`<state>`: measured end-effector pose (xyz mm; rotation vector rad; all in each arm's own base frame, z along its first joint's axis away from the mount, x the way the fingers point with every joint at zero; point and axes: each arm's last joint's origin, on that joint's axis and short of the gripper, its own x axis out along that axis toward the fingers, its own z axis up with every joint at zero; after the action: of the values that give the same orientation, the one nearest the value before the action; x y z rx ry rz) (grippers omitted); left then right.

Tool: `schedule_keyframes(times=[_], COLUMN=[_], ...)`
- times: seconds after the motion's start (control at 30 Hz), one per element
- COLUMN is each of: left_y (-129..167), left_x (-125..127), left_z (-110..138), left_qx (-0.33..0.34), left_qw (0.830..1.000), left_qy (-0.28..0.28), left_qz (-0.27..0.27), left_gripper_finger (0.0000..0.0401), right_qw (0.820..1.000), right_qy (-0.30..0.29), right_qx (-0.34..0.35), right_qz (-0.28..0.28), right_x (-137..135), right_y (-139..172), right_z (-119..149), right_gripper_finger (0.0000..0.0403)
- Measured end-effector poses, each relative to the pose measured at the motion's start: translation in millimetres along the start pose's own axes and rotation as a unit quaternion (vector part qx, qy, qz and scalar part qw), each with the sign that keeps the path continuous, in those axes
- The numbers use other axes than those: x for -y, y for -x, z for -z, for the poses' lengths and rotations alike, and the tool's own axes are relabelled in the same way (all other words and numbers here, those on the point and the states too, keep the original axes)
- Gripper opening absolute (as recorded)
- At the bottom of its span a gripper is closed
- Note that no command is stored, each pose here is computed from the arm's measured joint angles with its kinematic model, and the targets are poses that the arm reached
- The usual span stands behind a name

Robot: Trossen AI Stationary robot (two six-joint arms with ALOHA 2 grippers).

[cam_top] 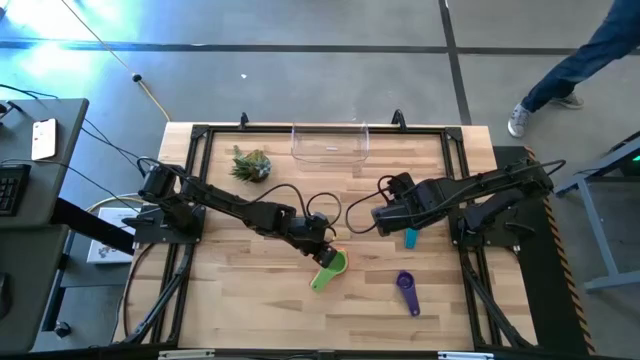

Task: Nest measuring cups in basket
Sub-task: Stack the light blue measuring cup into the green measuring cup

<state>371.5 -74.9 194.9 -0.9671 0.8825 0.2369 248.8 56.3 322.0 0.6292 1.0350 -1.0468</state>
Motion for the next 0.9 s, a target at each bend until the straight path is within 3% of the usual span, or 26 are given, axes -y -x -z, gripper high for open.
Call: schedule_keyframes(times=[0.2,0.6,0.9], left_y=[11,81,135], left_x=[0,1,-5], left_z=[-9,-21,-21], left_qx=[0.005,0.029,0.052], left_qw=[0.999,0.987,0.976], left_qy=[-0.048,-0.158,-0.21], left_qz=[0.01,-0.002,-0.021], left_gripper_finger=[0.0085,0.0085,0.0085], right_qw=[0.999,0.992,0.99], right_qy=[-0.013,-0.069,-0.119], right_qx=[-0.039,-0.074,-0.073], right_qz=[-0.034,-0.073,-0.033], right_x=[-6,-13,-23], right_y=[2,18,14], right_z=[5,41,68], right_gripper_finger=[0.0061,0.0061,0.0063])
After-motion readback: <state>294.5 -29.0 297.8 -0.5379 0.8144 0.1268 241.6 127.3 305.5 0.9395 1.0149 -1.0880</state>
